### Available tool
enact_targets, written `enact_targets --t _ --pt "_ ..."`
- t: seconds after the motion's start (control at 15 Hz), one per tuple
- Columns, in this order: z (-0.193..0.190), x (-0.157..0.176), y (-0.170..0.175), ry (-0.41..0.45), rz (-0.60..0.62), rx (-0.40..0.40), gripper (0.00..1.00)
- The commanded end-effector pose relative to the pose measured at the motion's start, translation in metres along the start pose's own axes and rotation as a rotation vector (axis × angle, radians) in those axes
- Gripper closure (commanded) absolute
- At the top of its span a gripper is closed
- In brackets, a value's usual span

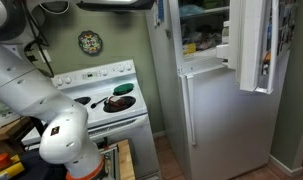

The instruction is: Pick up the blue packet from the bottom shelf of the refrigerator door and put it on the second shelf from the bottom on the refrigerator door

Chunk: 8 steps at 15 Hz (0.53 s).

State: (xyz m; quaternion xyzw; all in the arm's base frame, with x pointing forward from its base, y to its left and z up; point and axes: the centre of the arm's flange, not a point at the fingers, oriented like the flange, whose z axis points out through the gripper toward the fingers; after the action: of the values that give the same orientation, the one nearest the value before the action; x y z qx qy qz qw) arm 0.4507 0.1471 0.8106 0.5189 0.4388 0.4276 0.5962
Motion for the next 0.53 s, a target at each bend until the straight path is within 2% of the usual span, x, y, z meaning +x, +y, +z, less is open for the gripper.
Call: enact_targets --t 0.0,0.47 --pt "0.029 -0.007 -0.004 -0.022 0.027 -0.021 1.00" --pt "0.067 -0.021 -0.020 -0.068 0.064 0.000 1.00"
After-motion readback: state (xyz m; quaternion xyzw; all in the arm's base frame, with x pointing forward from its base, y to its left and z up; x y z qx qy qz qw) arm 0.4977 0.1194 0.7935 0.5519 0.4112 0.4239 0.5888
